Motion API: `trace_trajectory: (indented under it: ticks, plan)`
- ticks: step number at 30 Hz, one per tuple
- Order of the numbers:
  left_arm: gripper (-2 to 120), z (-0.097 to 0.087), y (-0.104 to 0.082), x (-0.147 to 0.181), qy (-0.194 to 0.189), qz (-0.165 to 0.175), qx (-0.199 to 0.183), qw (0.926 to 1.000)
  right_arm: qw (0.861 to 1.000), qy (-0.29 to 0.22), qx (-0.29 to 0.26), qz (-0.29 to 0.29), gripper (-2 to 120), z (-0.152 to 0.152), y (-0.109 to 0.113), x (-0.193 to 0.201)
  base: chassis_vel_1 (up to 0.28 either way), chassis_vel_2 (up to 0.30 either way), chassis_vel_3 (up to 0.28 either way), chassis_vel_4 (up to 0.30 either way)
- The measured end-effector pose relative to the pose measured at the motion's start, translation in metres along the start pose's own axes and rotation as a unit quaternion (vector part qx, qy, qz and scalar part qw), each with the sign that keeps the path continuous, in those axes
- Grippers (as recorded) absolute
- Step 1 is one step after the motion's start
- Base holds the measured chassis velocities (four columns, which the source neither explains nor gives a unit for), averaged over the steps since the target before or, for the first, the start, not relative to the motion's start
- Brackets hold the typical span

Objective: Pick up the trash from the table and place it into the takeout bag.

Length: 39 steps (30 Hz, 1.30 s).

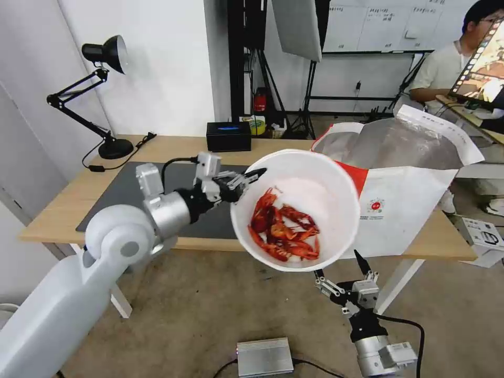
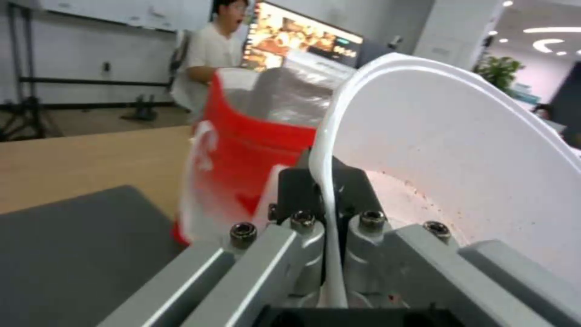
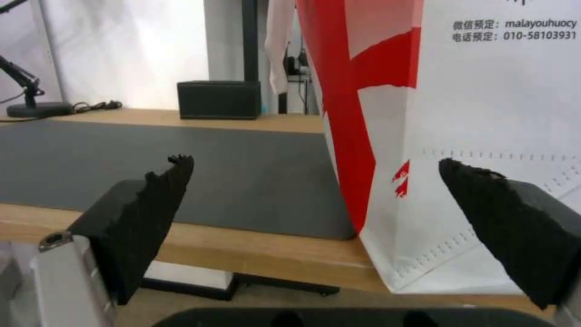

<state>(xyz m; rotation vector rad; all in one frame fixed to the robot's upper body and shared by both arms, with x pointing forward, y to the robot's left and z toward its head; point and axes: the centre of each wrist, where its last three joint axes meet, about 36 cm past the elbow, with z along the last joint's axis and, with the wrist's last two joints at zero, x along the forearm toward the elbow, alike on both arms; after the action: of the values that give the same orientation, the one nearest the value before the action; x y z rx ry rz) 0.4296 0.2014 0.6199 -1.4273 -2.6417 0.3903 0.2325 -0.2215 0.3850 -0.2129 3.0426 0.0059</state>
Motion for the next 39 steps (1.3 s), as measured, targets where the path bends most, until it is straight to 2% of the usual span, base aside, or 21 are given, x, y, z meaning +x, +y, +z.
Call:
trace_trajectory:
  ticks: [17, 22, 30, 39]
  plan:
    - [0, 0.003, -0.02, -0.071, 0.009, 0.059, 0.025, 0.9979, 1.0, 0.0, 0.0, 0.0, 100, 0.0, 0.0, 0.0, 0.0, 0.0, 0.0, 0.0]
    - [0, 0.002, -0.021, -0.076, 0.011, 0.064, 0.025, 0.9976, 1.0, 0.0, 0.0, 0.0, 100, 0.0, 0.0, 0.0, 0.0, 0.0, 0.0, 0.0]
    - [0, -0.006, -0.028, -0.095, 0.013, 0.08, 0.023, 0.9964, 1.0, 0.0, 0.0, 0.0, 100, 0.0, 0.0, 0.0, 0.0, 0.0, 0.0, 0.0]
    - [0, -0.025, -0.039, -0.139, 0.019, 0.098, 0.012, 0.9949, 1.0, 0.0, 0.0, 0.0, 100, 0.0, 0.0, 0.0, 0.0, 0.0, 0.0, 0.0]
